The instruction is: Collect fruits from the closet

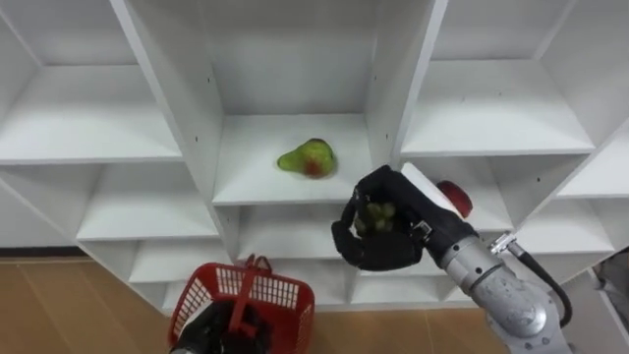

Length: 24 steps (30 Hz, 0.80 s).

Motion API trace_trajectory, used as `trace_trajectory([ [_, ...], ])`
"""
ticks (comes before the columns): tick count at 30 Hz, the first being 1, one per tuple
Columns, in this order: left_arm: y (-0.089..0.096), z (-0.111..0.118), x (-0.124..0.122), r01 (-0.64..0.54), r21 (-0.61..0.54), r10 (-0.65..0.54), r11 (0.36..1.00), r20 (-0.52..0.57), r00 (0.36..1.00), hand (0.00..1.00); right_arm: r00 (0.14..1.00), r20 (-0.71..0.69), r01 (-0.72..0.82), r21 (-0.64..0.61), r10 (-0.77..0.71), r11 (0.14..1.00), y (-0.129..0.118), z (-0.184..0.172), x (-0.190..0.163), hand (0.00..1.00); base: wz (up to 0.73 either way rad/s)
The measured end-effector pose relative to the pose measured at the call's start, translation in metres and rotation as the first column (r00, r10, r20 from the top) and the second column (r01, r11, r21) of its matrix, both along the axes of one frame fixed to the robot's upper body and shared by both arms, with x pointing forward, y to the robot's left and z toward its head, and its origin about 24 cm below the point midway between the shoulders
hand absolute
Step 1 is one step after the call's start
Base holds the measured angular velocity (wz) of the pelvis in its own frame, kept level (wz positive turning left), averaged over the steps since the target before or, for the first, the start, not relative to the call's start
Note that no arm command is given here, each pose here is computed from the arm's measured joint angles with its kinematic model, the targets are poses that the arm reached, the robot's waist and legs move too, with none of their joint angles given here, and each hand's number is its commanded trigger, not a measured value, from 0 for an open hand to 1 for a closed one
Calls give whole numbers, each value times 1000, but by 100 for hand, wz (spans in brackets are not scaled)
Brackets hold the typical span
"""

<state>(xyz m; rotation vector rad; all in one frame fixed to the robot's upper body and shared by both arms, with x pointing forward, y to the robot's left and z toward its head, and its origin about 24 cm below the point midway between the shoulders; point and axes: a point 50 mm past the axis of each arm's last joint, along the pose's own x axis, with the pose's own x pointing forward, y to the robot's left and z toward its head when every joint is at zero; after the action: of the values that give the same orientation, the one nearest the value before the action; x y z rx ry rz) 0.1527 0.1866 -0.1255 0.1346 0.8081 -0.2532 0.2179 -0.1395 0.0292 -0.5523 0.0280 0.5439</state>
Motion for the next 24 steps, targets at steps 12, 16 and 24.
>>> trace_trajectory([
  [12, -8, 16, 17, 75, -7, -74, 997, 111, 991, 100, 995, -104, 0, -59, -6, 998, 0, -31, -5, 100, 1],
  [16, -14, 23, 24, 112, -28, -106, 993, 160, 981, 100, 990, -139, 13, -78, -24, 997, -3, -41, -5, 100, -1],
  [24, -25, 36, 34, 171, -82, -147, 982, 234, 961, 100, 983, -179, 23, -119, -44, 993, -4, -61, 1, 100, 1],
])
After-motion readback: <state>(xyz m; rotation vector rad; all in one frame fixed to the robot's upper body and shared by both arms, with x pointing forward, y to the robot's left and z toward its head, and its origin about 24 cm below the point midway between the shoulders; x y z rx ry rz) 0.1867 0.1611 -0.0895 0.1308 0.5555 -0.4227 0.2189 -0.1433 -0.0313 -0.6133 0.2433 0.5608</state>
